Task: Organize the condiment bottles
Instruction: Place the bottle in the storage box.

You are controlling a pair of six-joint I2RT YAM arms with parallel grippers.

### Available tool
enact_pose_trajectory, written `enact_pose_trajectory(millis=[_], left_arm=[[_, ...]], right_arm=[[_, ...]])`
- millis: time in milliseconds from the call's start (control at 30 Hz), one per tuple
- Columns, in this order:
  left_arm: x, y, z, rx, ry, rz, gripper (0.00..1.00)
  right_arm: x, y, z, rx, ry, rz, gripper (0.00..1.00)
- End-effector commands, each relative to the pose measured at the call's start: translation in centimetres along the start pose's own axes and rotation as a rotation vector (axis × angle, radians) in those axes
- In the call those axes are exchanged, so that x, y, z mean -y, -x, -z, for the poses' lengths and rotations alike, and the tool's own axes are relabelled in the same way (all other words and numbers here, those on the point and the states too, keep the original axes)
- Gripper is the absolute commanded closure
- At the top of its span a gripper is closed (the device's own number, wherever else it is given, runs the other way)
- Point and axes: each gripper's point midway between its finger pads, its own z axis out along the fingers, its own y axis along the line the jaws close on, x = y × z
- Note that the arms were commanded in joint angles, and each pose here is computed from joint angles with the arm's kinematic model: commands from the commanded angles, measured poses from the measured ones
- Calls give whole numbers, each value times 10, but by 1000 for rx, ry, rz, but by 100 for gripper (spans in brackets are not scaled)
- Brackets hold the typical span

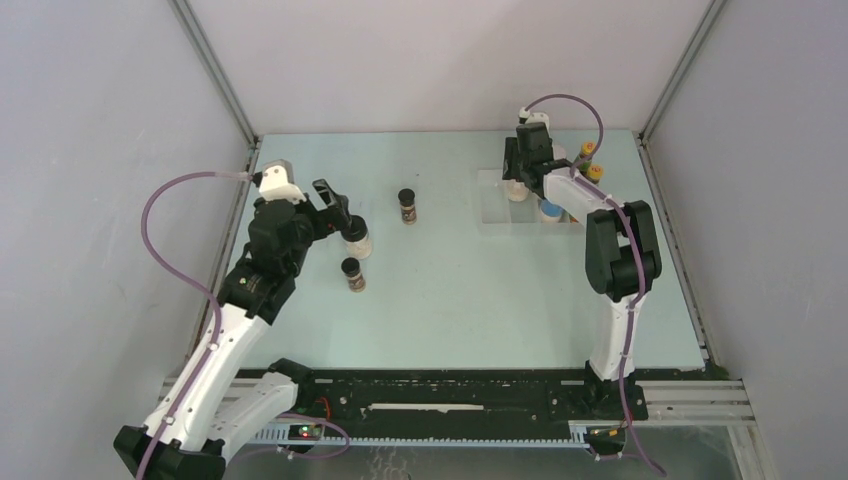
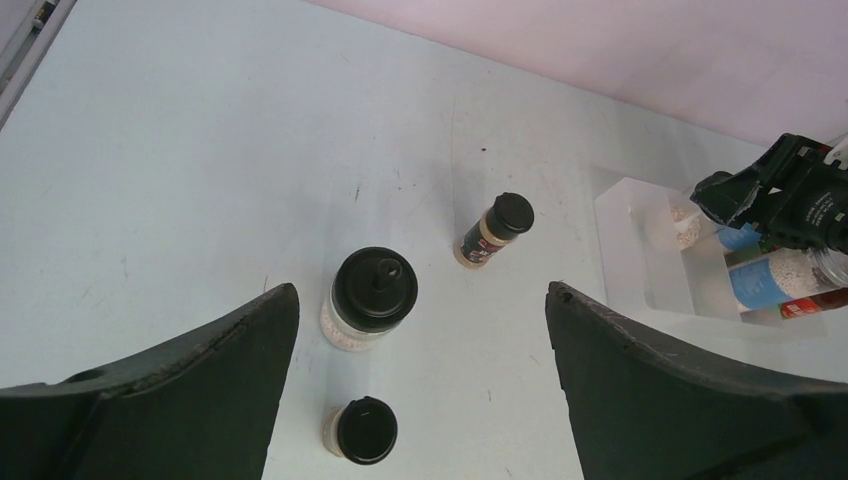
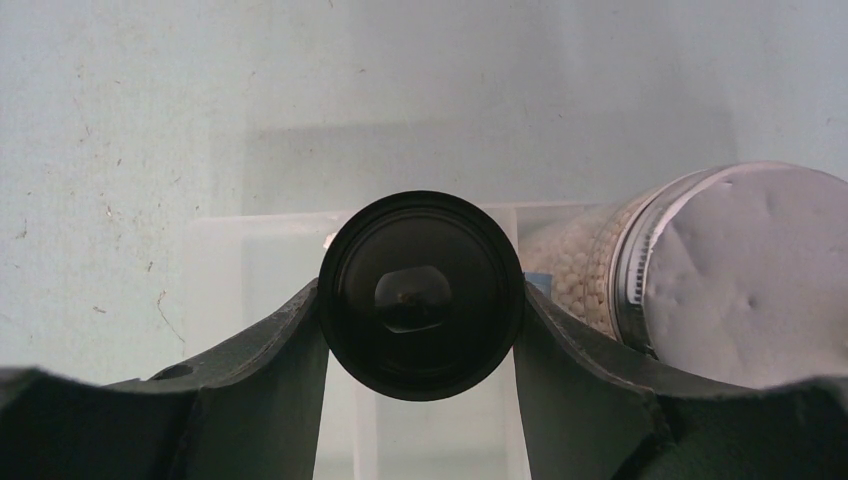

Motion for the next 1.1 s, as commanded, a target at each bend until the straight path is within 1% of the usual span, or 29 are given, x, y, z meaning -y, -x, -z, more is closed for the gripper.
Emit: enact_pose_trajectory(millis=[0,233,267,333,367,400,433,567,633,733,1067], left_arm=[[1,1,-4,19,-17,-12,2],[2,-1,-5,15,-19,-16,2],[2,-1,-5,13,-20,-16,2],[2,-1,-5,13,-21,-15,1],[2,-1,-4,16,-22,-14,1],[2,-2,-4,14,-22,-14,1],[2,-1,-4,14,-23,-14,1],[2,-1,-2,17,-27,-11,1],[2,-1,-1,19,-29,-10,1],[2,0,2,21,-32,-5,1],[1,4,14,40,-46,15,2]], right_arm=[[-4,43,-1,115,13,-29,100],[-6,34,-9,79,13,-17,100],[-6,32,-9,72,11,-16,91],[-6,27,-10,61,10,-14,68],[-7,25,-10,58,10,-14,59],[-7,24,-9,57,9,-14,48],[-7,23,-9,54,8,-15,40],[-8,21,-6,53,10,-16,26],[-8,22,-3,56,10,-16,23],[-9,25,1,61,13,-14,22],[-12,43,23,105,12,-5,21]])
